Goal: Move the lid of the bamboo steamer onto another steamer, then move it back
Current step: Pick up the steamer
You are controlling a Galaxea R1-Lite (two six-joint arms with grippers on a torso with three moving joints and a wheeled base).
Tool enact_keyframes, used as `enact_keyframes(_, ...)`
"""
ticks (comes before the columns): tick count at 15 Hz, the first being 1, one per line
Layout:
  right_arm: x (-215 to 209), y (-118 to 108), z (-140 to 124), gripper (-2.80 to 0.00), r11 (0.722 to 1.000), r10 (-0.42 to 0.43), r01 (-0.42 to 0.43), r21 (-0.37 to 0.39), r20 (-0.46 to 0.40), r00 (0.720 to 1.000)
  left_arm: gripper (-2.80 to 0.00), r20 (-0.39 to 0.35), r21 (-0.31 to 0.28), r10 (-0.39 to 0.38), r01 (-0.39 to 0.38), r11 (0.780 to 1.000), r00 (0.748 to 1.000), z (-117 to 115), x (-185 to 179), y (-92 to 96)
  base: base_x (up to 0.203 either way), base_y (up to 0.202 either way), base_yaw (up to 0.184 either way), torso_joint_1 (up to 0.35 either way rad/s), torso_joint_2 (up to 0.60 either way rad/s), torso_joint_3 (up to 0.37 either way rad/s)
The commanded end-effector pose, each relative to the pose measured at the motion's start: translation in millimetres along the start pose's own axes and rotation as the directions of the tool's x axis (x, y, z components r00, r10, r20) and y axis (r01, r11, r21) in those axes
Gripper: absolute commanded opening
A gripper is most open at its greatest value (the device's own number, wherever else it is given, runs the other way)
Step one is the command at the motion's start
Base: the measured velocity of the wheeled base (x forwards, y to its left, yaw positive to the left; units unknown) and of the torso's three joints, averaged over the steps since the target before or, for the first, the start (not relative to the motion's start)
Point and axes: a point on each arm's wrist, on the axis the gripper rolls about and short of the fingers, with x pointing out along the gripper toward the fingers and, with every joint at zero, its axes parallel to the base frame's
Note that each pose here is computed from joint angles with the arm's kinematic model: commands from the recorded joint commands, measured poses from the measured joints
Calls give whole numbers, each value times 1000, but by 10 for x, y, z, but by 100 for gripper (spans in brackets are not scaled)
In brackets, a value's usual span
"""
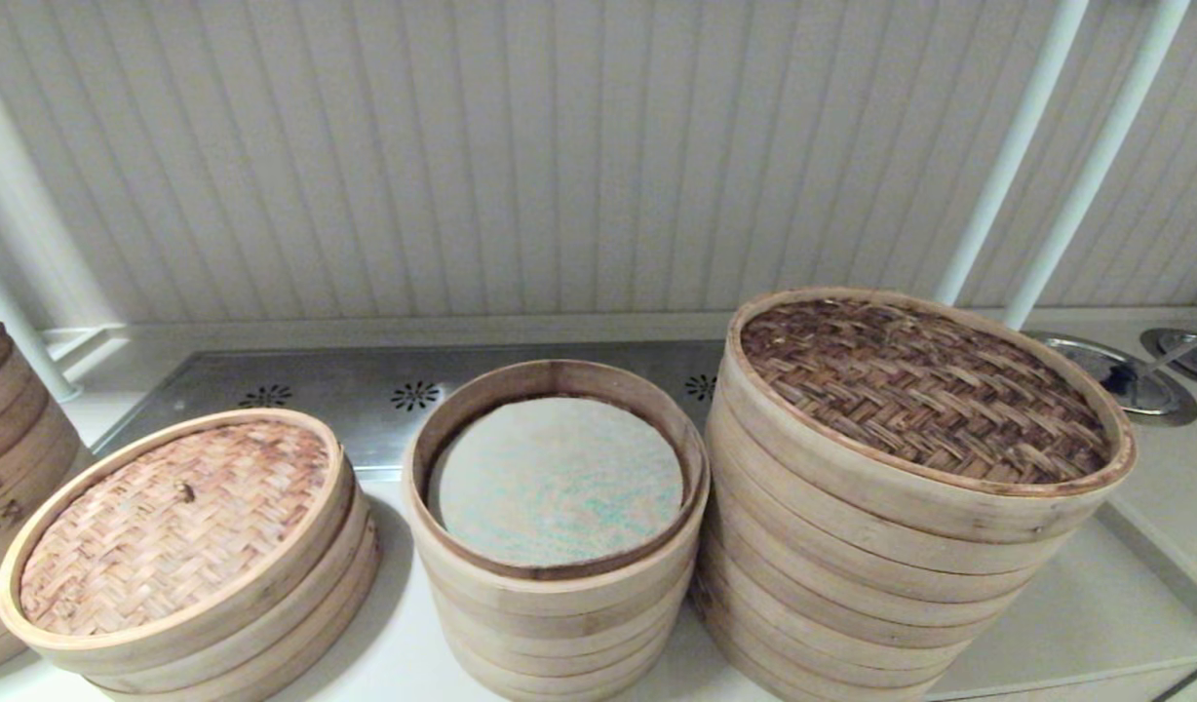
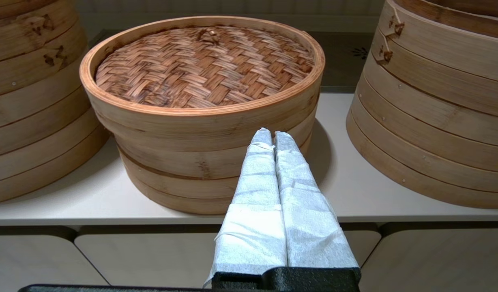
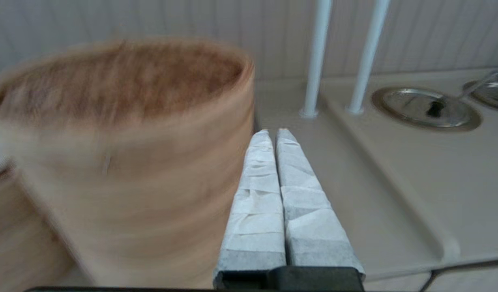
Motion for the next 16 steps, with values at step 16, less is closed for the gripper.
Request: enact_keyframes(16,1594,739,604,-280,995,97,-97,8,-226,969,-280,0,-1,0,0,1000,1000,0,0,0,0,0,0,0,0,0)
